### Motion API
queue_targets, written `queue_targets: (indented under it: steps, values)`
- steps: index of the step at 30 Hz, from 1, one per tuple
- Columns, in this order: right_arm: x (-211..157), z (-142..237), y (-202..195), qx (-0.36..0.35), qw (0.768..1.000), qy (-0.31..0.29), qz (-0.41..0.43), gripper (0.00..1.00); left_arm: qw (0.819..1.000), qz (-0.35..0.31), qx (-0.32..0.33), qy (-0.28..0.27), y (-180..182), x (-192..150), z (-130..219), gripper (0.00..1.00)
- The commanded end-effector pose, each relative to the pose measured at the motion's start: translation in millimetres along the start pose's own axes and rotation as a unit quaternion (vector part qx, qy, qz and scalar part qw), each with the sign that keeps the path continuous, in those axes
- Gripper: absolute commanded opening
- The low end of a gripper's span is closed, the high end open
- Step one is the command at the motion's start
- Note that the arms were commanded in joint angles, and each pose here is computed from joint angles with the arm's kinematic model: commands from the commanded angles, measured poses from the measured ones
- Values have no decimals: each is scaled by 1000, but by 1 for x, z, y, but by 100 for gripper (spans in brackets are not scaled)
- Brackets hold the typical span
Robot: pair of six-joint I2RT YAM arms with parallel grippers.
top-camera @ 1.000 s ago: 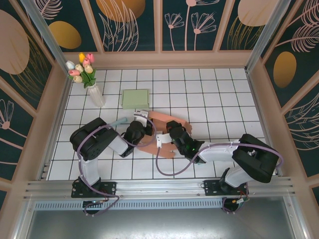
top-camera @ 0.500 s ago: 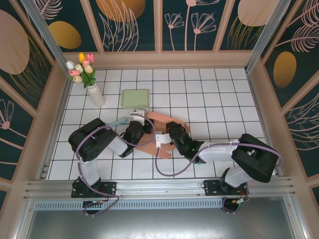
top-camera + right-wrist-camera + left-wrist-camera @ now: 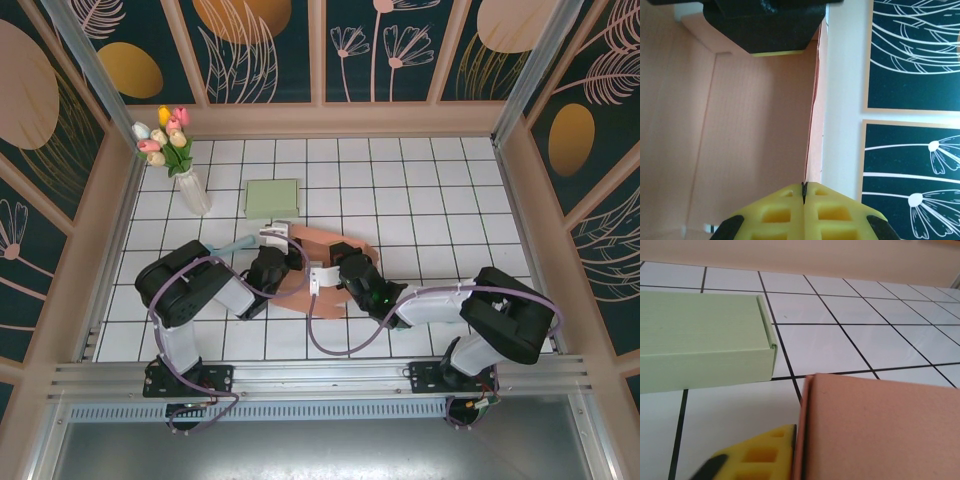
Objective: Fold the paper box
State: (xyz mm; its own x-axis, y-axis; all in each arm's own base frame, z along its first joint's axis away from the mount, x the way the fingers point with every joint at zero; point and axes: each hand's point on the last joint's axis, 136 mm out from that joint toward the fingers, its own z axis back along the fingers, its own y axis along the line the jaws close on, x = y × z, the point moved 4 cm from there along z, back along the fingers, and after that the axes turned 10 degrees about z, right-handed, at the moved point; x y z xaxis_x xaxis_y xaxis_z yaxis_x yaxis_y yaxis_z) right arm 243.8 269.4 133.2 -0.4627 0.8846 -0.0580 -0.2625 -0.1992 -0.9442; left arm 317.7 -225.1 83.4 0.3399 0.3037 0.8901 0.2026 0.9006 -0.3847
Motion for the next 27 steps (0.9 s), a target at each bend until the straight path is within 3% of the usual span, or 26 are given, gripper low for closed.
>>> queue_targets:
  steps: [1, 3, 6, 14, 19, 23, 25, 27]
  values:
    - [0, 1, 28, 47, 999, -5, 13, 0, 1000, 7, 17, -17, 11, 3, -3, 41]
    - [1, 1, 27, 46, 999, -4, 10, 0, 1000, 1, -3, -3, 8, -3, -3, 50]
    - [0, 1, 27, 45, 999, -3, 8, 0, 1000, -1, -15, 15, 9, -16, -3, 54]
    - [-2, 3, 24, 42, 999, -2, 3, 0, 1000, -10, -7, 28, 21, -34, -1, 53]
    - [-3, 3, 24, 43, 999, -2, 2, 0, 1000, -18, 6, 21, 21, -30, -4, 18]
    - [-3, 4, 21, 38, 999, -1, -5, 0, 999, -8, 45, 5, 31, -24, -2, 8]
    - [-3, 4, 19, 35, 999, -2, -9, 0, 999, -5, 52, -1, 34, -22, 1, 12]
    - [-2, 5, 15, 32, 999, -5, -14, 0, 1000, -5, 30, 4, 29, -22, 4, 30]
